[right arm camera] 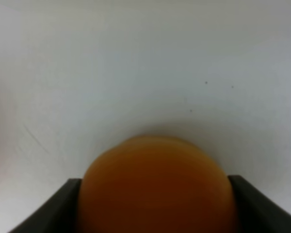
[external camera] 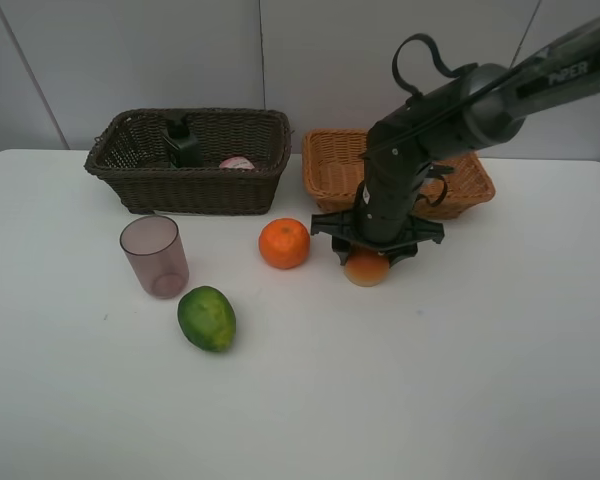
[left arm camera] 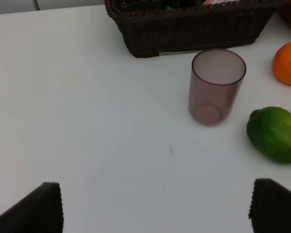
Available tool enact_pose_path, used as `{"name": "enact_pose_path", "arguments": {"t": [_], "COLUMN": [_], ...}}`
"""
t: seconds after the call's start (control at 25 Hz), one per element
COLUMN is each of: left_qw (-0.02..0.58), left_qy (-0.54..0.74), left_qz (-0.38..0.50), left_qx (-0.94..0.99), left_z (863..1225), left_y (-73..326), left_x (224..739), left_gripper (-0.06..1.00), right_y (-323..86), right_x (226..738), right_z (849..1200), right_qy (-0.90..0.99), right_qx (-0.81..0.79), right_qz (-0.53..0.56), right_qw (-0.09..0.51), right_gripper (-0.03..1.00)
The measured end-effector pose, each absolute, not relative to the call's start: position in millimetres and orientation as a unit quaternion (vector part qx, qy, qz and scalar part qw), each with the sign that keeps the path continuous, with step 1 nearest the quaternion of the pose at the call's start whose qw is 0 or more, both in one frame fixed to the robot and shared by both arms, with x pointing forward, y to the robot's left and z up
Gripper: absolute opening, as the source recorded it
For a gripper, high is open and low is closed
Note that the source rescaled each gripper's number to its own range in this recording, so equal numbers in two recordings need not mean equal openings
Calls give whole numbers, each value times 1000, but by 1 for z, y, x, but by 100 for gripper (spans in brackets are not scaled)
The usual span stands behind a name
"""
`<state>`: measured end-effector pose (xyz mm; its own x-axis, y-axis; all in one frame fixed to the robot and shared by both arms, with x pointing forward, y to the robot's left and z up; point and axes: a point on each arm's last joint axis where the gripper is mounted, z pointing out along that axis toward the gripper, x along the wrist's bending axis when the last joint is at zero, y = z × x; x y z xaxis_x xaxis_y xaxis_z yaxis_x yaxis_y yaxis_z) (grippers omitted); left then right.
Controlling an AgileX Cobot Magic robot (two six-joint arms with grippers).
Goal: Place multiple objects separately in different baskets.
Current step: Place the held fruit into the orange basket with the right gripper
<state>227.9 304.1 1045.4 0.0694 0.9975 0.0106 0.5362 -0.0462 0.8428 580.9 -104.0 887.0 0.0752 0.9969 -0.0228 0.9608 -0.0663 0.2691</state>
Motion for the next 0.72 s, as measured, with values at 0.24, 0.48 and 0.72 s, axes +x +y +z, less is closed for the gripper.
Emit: {"name": "enact_pose_path", "arguments": {"t": [0.24, 0.48, 0.72], "left_qw": [348, 348, 348], "left_qy": [596, 596, 596], "left_qz": [331, 331, 331], "left_qx": [643, 643, 643], "left_z": [1045, 1045, 1045], "left_y": [304, 304, 304], "left_x": [228, 228, 228], "left_gripper": [100, 100, 100], "right_y": [-104, -106, -109], "right_x": [581, 575, 571], "right_z": [889, 920, 955], "right_qy": [677, 716, 760], "right_qx": [723, 683, 633], "right_qz": [84, 94, 86], "right_qw": [108, 108, 117], "right_gripper": [43, 43, 43]}}
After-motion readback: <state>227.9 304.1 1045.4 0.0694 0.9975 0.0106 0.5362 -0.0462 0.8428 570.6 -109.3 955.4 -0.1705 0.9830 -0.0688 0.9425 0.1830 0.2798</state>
